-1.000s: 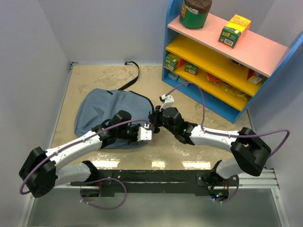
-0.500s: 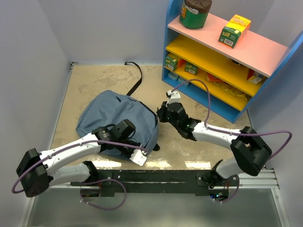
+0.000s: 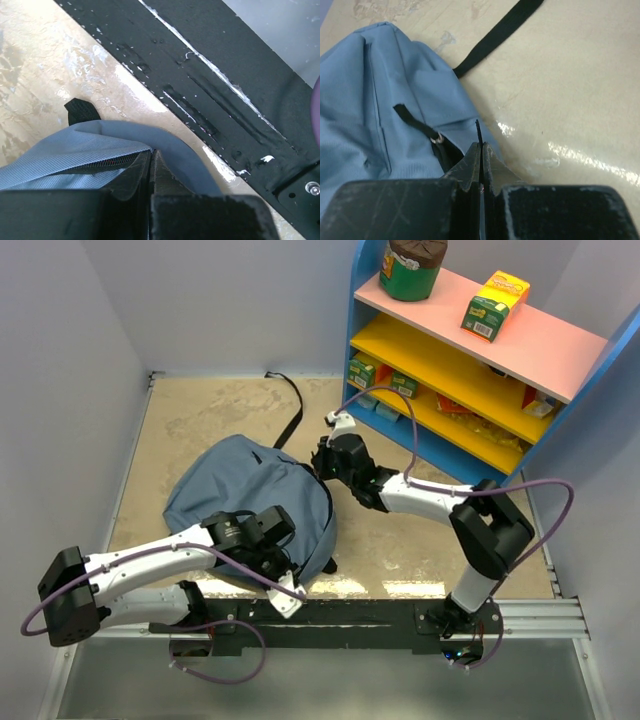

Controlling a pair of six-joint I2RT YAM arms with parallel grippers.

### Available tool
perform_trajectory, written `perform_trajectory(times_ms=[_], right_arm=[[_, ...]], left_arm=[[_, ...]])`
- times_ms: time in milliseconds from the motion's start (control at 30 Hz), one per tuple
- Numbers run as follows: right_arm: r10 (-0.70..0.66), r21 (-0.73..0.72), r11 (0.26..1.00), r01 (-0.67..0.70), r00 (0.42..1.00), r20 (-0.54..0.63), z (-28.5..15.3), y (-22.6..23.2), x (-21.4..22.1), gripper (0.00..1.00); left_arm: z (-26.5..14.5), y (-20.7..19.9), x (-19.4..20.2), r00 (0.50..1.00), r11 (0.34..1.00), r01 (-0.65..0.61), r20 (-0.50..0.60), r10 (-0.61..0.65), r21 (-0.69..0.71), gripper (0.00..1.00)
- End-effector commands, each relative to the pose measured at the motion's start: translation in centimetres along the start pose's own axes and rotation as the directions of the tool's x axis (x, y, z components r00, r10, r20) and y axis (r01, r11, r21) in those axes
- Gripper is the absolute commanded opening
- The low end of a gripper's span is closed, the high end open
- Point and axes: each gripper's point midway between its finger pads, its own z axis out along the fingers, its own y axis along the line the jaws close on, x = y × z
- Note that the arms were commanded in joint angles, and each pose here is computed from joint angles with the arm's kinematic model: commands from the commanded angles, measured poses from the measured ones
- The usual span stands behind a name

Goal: Pack the student bag
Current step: Zip the student bag at the center of the board.

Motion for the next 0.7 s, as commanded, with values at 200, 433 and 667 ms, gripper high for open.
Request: perform_trajectory(times_ms=[200, 433, 667], right_arm=[[0.03, 0.023, 0.999, -0.035, 0.983, 0.18, 2.8, 0.1, -7.7, 0.0], [0.056, 0.14, 0.987, -0.083, 0.981, 0.186, 0.0, -3.9, -7.3, 0.0], [0.079, 0.145, 0.984, -0.105, 0.981, 0.177, -2.4, -6.8, -7.0, 0.0]], left_arm=[[-0.2, 3.8, -2.0, 0.996, 0.99, 0.093, 0.012, -0.092, -0.109, 0.19], [-9.0, 15.7, 0.1, 0.937, 0.795, 0.333, 0.08, -0.341, -0.507, 0.89], [-17.6, 17.7, -0.3, 0.846, 0.621, 0.501, 0.192, -0.497, -0.603, 1.0]])
